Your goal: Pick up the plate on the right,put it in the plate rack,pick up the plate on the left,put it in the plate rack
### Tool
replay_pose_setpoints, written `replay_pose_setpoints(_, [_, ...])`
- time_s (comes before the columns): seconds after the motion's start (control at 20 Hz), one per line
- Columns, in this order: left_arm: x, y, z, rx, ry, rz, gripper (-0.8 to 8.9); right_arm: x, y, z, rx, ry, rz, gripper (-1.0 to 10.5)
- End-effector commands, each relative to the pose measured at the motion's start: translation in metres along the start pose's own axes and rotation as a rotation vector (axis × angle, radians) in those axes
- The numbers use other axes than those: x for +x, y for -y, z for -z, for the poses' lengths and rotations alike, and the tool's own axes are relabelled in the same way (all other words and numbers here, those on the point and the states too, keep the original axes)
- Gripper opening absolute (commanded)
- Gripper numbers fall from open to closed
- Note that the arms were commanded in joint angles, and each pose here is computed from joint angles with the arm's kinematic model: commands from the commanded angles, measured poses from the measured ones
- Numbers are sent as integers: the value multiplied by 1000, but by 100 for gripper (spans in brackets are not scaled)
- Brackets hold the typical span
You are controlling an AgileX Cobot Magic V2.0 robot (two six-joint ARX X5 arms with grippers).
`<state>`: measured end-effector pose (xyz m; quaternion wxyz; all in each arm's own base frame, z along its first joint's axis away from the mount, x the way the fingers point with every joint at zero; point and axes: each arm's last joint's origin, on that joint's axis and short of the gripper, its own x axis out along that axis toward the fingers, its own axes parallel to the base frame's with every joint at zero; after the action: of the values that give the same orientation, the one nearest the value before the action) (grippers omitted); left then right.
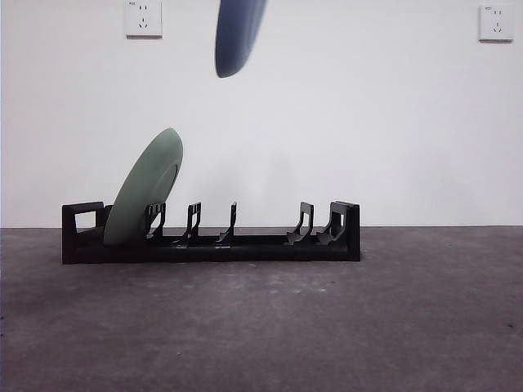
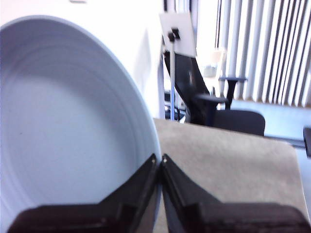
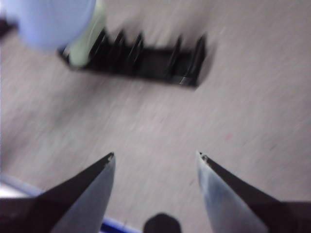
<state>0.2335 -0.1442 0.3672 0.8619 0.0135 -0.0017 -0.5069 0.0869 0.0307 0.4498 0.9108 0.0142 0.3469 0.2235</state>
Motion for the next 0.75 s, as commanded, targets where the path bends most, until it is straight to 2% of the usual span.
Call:
replay_pose_setpoints(0.05, [5,-18,8,-98,15,0,-8,21,4,16,39,-50,-65,283])
replay_pose_setpoints(0.15, [10,-36,18,-147,26,-14,-8,37,7,33,62,-99,-90,283])
replay_pose_setpoints(0.45, [28,-80,63,-238,-21,-84,-8,71,17,75,122,-219,-79,283])
replay_pose_setpoints(0.75, [47,-99,105,-283,-74,-111,-8,87,21,83,148,-216,-77,283])
